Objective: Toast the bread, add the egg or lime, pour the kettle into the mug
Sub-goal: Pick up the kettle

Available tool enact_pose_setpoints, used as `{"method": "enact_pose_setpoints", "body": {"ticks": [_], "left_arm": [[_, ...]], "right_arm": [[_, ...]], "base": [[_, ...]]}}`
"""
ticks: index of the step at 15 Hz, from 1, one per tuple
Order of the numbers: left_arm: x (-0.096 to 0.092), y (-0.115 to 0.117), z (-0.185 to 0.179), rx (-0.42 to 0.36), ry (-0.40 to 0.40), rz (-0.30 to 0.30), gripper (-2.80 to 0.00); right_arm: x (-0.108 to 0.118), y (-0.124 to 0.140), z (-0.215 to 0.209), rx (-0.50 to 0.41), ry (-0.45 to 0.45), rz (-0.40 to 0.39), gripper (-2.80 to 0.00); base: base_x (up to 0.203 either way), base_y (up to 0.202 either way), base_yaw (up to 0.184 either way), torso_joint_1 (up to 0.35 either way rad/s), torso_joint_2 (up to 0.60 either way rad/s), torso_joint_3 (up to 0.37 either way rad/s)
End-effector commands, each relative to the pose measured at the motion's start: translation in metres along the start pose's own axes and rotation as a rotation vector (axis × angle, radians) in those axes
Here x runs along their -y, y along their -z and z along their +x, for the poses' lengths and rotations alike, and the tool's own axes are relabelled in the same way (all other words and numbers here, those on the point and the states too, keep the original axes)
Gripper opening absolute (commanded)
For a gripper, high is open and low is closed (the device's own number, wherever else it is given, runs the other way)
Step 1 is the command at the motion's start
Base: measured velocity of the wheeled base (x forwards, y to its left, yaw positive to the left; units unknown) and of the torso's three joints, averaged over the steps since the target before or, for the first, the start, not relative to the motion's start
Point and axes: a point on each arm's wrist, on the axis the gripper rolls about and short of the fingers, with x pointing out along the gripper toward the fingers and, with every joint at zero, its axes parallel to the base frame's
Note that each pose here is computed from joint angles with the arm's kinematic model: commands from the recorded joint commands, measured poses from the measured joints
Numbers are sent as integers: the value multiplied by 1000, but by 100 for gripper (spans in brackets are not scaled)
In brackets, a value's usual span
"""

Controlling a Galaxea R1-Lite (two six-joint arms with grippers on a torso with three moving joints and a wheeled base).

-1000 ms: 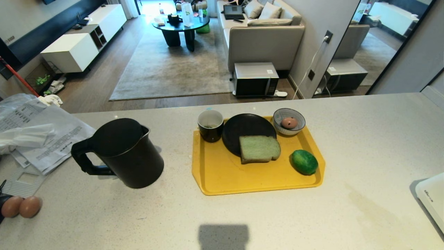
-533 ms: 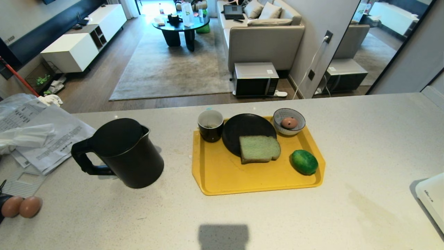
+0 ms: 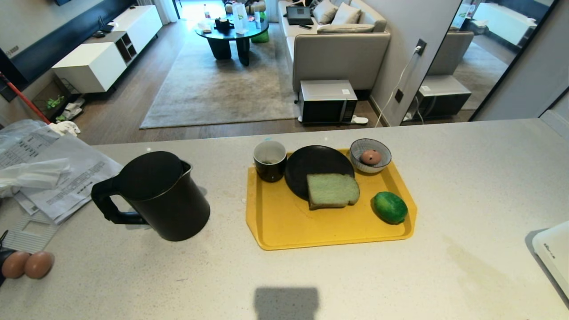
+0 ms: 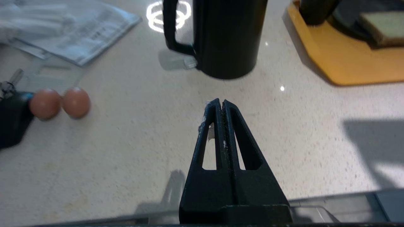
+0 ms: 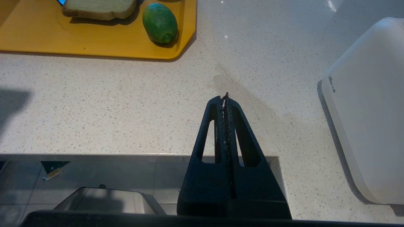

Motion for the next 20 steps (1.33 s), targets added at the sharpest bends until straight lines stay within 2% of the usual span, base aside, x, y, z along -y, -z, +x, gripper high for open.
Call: {"method": "enact_pose_setpoints", "body": {"ticks": [1,5,7,8,9,12,14,20], "left_arm": [[-1,-28,-3,17,-12,-4,-280],[-1,-109,39,-109,-31,-54,-280],[0,-128,70,-132,-32,-70,-280],[0,-132,85,-111,-31,-76,-280],[0,-130,94,-85,-30,-79,-280],[1,-99,97,-131,-18,-29,-280],[1,-85,89,-134,2,-1,-280],[2,-52,78,-206,30,-4,-280]], "right_arm": [[0,0,0,-3,-1,0,-280],[0,0,0,-3,-1,0,-280],[0,0,0,-3,-1,0,-280],[0,0,0,-3,-1,0,-280],[0,0,0,-3,-1,0,-280],[0,0,0,-3,-1,0,-280],[0,0,0,-3,-1,0,-280],[0,0,0,-3,-1,0,-280]], "base": [[0,0,0,0,0,0],[0,0,0,0,0,0],[0,0,0,0,0,0],[0,0,0,0,0,0],[0,0,0,0,0,0],[0,0,0,0,0,0],[0,0,0,0,0,0],[0,0,0,0,0,0]]}}
